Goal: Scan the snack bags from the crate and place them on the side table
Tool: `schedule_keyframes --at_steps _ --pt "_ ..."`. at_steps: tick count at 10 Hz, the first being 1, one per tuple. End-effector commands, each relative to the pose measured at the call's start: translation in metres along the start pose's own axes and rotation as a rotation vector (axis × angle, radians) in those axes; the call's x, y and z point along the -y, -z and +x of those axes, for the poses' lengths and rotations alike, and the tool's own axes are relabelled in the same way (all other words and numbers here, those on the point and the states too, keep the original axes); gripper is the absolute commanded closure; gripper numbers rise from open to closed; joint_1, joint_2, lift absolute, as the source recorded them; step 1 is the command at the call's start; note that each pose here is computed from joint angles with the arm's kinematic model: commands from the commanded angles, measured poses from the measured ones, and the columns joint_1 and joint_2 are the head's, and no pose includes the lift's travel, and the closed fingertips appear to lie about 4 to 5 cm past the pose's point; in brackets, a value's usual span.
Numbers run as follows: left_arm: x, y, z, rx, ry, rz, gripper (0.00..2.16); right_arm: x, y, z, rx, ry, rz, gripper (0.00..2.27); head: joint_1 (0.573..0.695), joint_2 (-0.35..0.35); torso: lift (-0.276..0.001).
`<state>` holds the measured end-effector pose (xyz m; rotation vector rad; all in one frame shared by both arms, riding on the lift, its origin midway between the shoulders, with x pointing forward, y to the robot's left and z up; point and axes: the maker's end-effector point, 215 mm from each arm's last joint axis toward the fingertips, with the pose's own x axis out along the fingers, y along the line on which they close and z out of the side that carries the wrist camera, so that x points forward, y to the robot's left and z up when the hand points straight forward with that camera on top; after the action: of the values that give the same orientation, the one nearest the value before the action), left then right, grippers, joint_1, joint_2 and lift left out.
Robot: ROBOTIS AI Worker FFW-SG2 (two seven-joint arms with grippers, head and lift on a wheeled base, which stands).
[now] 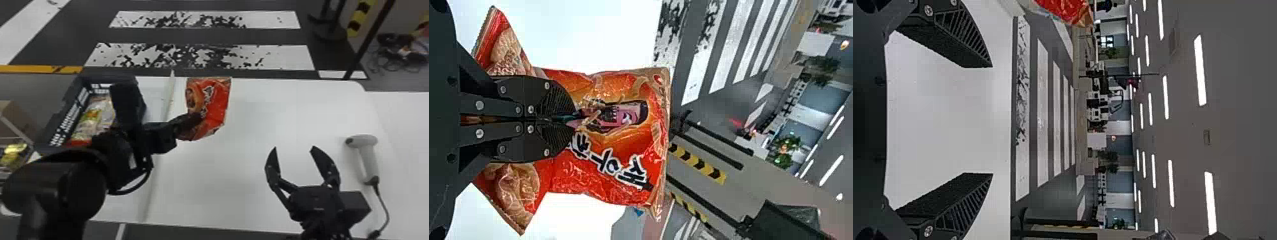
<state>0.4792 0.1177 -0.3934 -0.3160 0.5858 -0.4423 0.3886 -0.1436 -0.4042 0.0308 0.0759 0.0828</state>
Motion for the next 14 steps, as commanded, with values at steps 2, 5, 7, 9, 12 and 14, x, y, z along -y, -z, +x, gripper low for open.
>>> schedule_keyframes --at_steps 2,5,7,9,12,14 --pt "0.041 0.037 0.037 -0.026 0.058 0.009 2.14 0.003 -0.002 0.000 0.003 0.005 -0.002 0.11 0.695 -0.057 -0.081" --pt "0.057 0.058 0.058 -0.002 0.076 0.016 0.76 0.006 -0.002 0.000 0.002 0.012 0.002 0.11 0.695 -0.132 -0.081" --pt "0.060 0.066 0.061 -0.007 0.080 0.024 0.01 0.005 -0.002 0.000 0.002 0.012 0.003 0.11 0.695 -0.155 -0.081" --pt "0.058 0.061 0.059 0.012 0.077 0.023 0.02 0.006 -0.003 0.000 0.003 0.013 0.002 0.11 0.695 -0.160 -0.081" --pt "0.049 0.027 0.040 0.136 0.044 0.051 0.02 0.008 -0.001 -0.001 0.001 0.018 0.002 0.11 0.695 -0.154 -0.081" --pt "0.028 -0.009 0.005 0.278 -0.051 0.147 0.03 0.009 -0.003 0.000 0.002 0.019 0.008 0.11 0.695 -0.123 -0.081"
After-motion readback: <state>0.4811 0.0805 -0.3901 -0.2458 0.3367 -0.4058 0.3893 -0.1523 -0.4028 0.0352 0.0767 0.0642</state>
